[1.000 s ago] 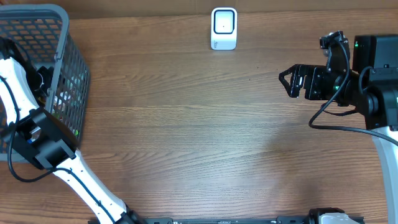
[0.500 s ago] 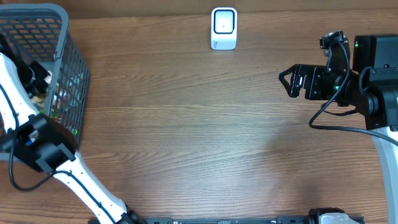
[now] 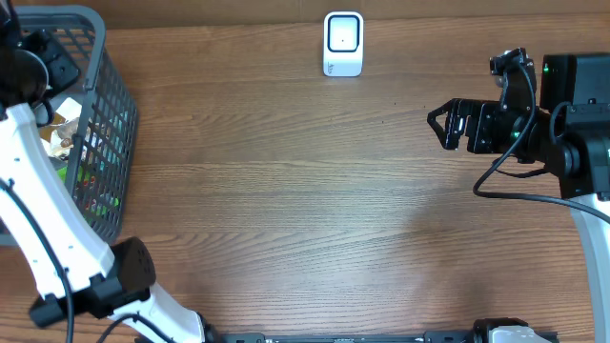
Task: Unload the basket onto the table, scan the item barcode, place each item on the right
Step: 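Reach into the basket and grasp the clear-and-beige snack bag with the left gripper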
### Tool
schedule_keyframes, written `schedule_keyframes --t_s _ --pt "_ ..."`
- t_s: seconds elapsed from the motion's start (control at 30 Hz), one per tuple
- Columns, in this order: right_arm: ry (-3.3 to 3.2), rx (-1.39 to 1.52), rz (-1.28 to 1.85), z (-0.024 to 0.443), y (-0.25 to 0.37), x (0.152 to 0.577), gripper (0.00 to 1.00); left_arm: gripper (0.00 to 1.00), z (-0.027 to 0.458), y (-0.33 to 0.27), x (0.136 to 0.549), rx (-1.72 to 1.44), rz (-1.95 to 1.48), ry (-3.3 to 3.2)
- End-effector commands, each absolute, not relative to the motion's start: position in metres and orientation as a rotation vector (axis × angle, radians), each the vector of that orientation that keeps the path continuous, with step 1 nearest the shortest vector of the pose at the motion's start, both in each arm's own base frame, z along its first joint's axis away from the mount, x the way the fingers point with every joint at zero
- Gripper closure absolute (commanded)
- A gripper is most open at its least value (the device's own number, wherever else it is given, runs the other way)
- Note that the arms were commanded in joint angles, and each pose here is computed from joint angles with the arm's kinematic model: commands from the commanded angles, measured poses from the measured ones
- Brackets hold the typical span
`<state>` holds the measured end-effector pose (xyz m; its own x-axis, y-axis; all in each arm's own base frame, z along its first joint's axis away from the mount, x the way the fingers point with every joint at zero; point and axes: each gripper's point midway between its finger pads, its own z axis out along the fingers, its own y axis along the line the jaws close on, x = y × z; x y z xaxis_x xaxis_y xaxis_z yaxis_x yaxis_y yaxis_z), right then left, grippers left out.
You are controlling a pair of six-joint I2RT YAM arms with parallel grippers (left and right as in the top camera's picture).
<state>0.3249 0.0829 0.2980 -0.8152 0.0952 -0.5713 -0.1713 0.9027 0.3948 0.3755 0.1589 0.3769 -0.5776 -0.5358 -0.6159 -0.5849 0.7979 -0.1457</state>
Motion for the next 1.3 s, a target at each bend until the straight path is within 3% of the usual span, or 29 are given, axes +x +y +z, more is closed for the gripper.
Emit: schedule_keyframes --t_s 0.0,0.03,0.07,0.43,0.77,0.87,0.9,0.93,0.97,1.0,1.13,1.27 --pt "2.432 -0.058 0.572 0.308 0.083 0.326 0.00 0.11 0.353 0.199 0.384 -0.982 0.183 2.297" --pt "2.432 -0.058 0.572 0.308 0.083 0.326 0.00 0.02 0.348 0.208 0.385 -1.005 0.191 2.292" --pt "2.432 -0.058 0.572 0.308 0.083 0.326 0.00 0.00 0.342 0.219 0.386 -1.031 0.199 2.293" --pt "2.435 -0.056 0.573 0.307 0.083 0.325 0.00 0.00 0.233 0.291 0.406 -1.251 0.106 2.409" --pt "2.444 -0.055 0.574 0.306 0.083 0.324 0.00 0.01 0.058 0.299 0.422 -1.382 0.009 2.710" --pt "2.443 -0.055 0.574 0.306 0.083 0.324 0.00 0.17 0.026 0.291 0.421 -1.352 -0.064 2.791" --pt "2.443 -0.055 0.574 0.306 0.083 0.324 0.00 0.31 0.015 0.288 0.419 -1.361 -0.080 2.817" --pt "2.444 -0.055 0.574 0.306 0.083 0.324 0.00 0.52 0.011 0.287 0.418 -1.366 -0.084 2.825" --pt "2.445 -0.054 0.574 0.306 0.083 0.324 0.00 0.87 0.008 0.286 0.417 -1.370 -0.086 2.834" --pt "2.445 -0.054 0.574 0.306 0.083 0.324 0.00 0.96 0.008 0.285 0.416 -1.372 -0.088 2.839" --pt "2.445 -0.054 0.574 0.306 0.083 0.324 0.00 0.96 0.024 0.284 0.415 -1.365 -0.085 2.830" --pt "2.448 -0.054 0.574 0.305 0.083 0.323 0.00 0.96 0.088 0.289 0.422 -1.303 -0.044 2.714"
